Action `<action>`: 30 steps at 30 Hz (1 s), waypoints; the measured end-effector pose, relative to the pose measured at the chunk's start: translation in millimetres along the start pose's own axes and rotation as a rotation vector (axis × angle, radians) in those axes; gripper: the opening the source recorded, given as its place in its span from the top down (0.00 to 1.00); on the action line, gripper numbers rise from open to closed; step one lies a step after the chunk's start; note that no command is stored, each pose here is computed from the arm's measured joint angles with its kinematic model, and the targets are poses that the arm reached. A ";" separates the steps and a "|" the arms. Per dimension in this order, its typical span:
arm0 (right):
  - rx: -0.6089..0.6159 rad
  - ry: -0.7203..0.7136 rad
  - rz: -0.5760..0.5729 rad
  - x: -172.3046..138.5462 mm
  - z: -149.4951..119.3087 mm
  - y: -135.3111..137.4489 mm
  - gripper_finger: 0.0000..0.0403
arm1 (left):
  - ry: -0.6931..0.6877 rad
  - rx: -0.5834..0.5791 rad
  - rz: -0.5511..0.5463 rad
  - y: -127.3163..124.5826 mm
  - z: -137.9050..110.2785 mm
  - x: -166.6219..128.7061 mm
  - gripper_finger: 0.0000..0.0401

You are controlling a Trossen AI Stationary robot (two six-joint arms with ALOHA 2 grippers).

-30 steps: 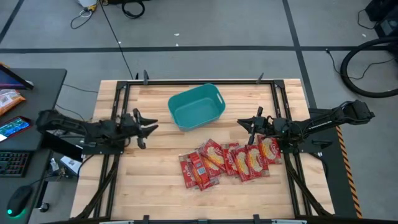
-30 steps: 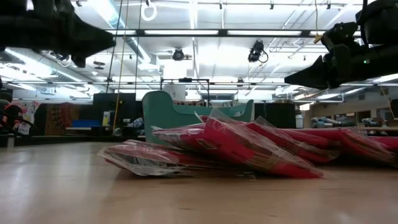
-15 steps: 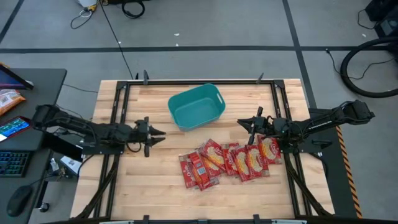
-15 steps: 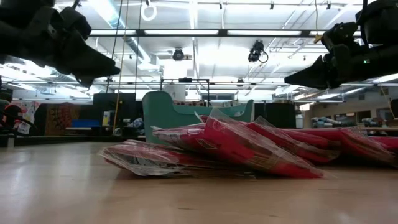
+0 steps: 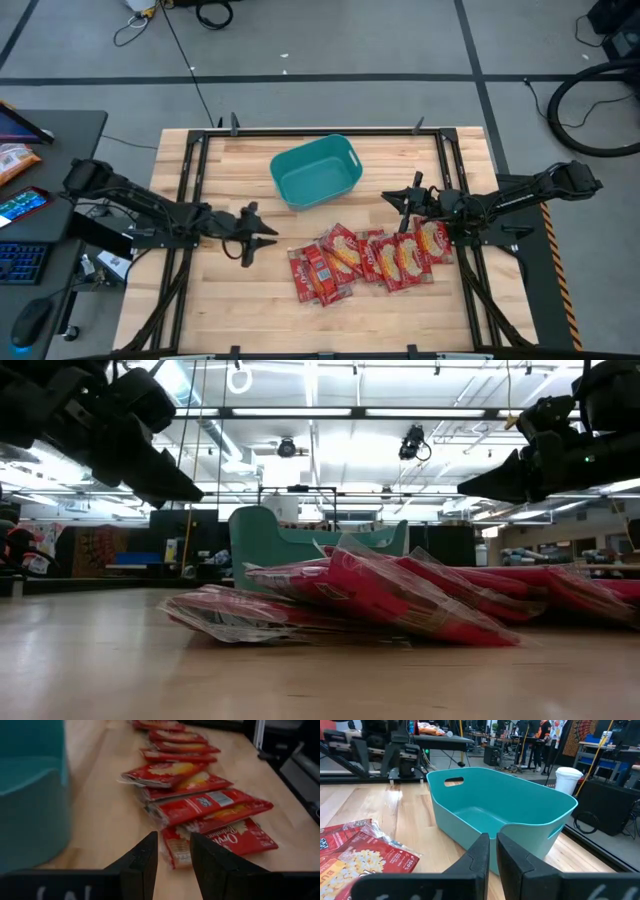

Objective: Sort popcorn bags into baskets
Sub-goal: Put the red popcorn bag into the green bin

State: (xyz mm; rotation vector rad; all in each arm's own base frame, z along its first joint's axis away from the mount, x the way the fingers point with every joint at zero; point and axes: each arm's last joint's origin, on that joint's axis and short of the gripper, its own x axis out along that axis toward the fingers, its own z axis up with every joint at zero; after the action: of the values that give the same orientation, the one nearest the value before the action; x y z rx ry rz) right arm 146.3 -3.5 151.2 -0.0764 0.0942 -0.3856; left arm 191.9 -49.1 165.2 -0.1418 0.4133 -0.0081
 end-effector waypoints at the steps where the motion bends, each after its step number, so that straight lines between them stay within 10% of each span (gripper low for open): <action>1: 0.000 0.000 -0.001 0.0 0.0 0.0 0.90 | 0.010 0.006 0.000 -3.0 1.3 3.7 0.70; 13: 0.000 0.000 -0.001 0.0 0.0 0.0 0.90 | 0.158 0.197 0.026 -43.7 14.4 63.2 0.48; 30: 0.001 -0.003 -0.001 0.0 0.3 -0.1 0.90 | 0.406 0.629 0.061 -93.5 19.5 124.9 0.52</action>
State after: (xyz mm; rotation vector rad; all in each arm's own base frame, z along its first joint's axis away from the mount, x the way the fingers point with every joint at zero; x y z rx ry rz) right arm 146.3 -3.5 151.5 -0.0758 0.0909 -0.3860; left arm 316.1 -143.5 145.9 0.5016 0.8001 -0.1077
